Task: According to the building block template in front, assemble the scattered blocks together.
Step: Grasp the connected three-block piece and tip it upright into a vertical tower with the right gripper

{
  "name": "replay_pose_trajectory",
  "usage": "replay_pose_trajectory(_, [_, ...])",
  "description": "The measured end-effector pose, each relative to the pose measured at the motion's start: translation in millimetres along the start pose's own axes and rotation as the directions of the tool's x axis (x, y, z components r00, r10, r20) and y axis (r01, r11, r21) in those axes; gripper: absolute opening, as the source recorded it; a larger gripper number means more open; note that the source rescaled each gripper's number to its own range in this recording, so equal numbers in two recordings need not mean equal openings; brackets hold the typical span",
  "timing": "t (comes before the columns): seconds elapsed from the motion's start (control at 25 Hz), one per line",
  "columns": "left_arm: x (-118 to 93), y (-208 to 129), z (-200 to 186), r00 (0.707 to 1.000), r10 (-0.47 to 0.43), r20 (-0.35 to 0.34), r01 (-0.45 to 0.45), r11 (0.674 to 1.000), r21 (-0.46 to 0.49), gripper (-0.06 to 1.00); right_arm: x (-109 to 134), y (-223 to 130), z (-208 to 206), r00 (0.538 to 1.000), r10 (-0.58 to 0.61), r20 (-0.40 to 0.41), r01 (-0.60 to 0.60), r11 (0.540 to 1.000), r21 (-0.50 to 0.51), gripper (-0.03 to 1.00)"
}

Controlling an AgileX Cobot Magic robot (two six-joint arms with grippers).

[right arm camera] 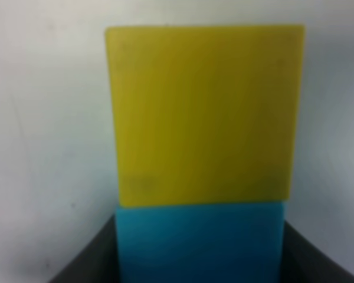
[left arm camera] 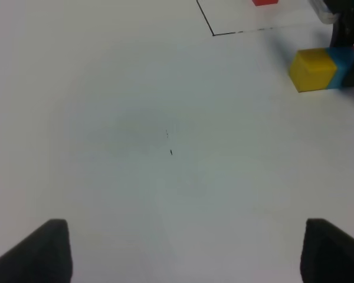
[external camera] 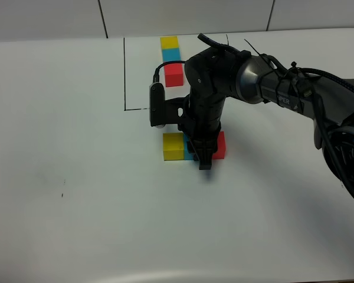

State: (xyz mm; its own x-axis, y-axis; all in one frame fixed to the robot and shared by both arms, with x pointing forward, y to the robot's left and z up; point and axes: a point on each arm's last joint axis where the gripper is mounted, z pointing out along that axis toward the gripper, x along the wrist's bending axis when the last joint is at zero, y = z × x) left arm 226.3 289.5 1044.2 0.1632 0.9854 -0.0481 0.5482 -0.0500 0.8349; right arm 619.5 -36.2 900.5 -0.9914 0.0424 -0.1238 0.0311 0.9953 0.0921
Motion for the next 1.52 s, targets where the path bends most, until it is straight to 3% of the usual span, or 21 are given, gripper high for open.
replay_pose_trajectory(0.6, [0.0,0.0,0.0,1.0,0.0,0.0,0.0,1.0,0.0,0.67,-0.1,0.1,-3.3,0.997,0.082,0.003,-0.082,0.997,-0.002,0.02])
replay_pose_trajectory(1.04, [0.0,0.0,0.0,1.0,0.0,0.0,0.0,1.0,0.0,0.67,0.3,-0.2,-21.5,0.949,0.316,0.008,-0.316,0.949,-0.011,0.02])
replay_pose_trajectory(1.16, [0.0,0.0,0.0,1.0,0.0,0.0,0.0,1.0,0.0,0.67,0.2,-0.1,-21.5,0.9,0.436,0.007,-0.436,0.9,-0.013,0.02])
replay_pose_trajectory(1.28, [0.0,0.0,0.0,1.0,0.0,0.0,0.0,1.0,0.0,0.67,0.1,-0.1,-21.5,0.814,0.582,0.005,-0.581,0.813,-0.014,0.02])
replay_pose_trajectory(1.4, [0.0,0.0,0.0,1.0,0.0,0.0,0.0,1.0,0.0,0.67,-0.1,0.1,-21.5,0.668,0.744,0.002,-0.744,0.668,-0.018,0.02])
replay_pose_trajectory(1.52, [0.0,0.0,0.0,1.0,0.0,0.0,0.0,1.0,0.0,0.67,-0.3,0.2,-21.5,0.48,0.877,-0.003,-0.877,0.48,-0.021,0.02])
